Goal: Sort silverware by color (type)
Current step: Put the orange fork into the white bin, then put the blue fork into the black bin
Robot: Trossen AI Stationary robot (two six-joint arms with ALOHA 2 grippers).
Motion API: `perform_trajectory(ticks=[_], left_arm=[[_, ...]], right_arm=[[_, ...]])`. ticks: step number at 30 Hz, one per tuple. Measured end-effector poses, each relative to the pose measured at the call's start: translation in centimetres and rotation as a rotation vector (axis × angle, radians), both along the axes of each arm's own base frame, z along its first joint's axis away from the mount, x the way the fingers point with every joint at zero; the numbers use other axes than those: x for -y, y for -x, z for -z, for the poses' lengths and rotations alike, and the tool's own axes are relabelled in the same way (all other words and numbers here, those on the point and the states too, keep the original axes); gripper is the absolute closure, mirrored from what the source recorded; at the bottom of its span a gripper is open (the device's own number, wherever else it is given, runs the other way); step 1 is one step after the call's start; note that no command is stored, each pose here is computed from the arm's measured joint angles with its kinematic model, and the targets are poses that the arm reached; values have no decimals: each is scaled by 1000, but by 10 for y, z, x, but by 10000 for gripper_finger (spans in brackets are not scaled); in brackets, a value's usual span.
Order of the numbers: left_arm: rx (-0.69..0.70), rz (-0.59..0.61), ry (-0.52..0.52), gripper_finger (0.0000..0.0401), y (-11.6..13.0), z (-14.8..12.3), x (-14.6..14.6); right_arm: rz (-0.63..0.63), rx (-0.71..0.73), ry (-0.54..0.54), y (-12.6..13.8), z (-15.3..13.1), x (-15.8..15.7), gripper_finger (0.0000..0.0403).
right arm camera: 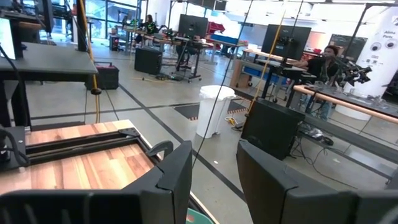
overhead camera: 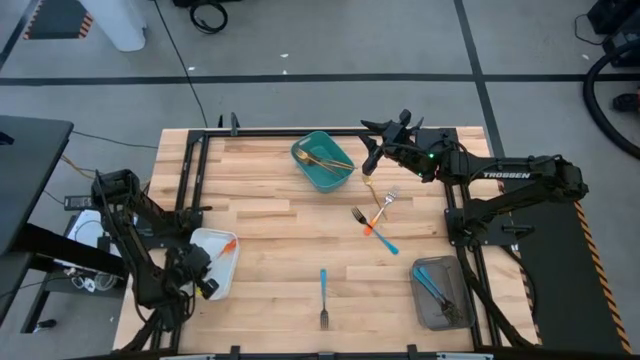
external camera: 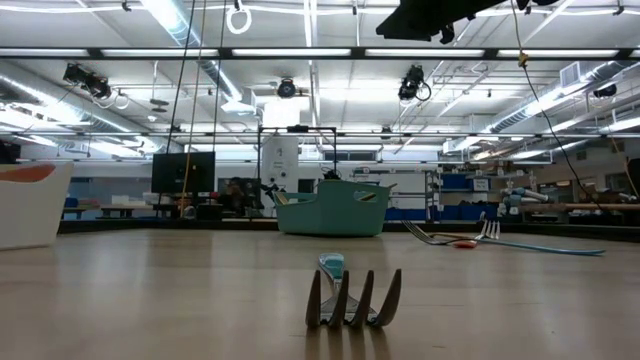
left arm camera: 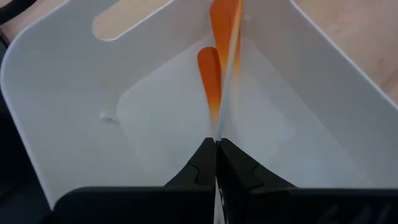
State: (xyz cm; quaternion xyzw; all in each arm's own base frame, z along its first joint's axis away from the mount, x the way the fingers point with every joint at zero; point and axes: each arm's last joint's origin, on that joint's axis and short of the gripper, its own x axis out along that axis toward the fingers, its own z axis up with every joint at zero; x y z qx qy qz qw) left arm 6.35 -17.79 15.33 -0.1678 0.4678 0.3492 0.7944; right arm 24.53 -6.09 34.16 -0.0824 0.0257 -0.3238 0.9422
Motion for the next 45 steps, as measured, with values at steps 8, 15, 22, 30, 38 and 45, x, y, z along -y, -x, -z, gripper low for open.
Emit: perform_trajectory(ticks=[8, 15, 22, 30, 38, 45], left_arm=[[0, 0, 7, 389, 1, 8, -4], [1, -10, 55, 378, 0, 18, -6], [-52, -30, 63, 308, -8, 19, -8], [-113, -33, 18, 250, -9, 0, -4], [-123, -24, -49, 248, -14, -36, 6], [-59, -20, -75, 248, -22, -49, 7]], right_arm=[[-1, -2, 0, 0, 0, 0, 270], [-1, -4, -1, 0, 0, 0, 270], [-1, -10, -16, 0, 2, 0, 270], [-2, -16, -18, 0, 2, 0, 270], [-2, -17, -18, 0, 3, 0, 270], [-11, -17, -18, 0, 3, 0, 270]])
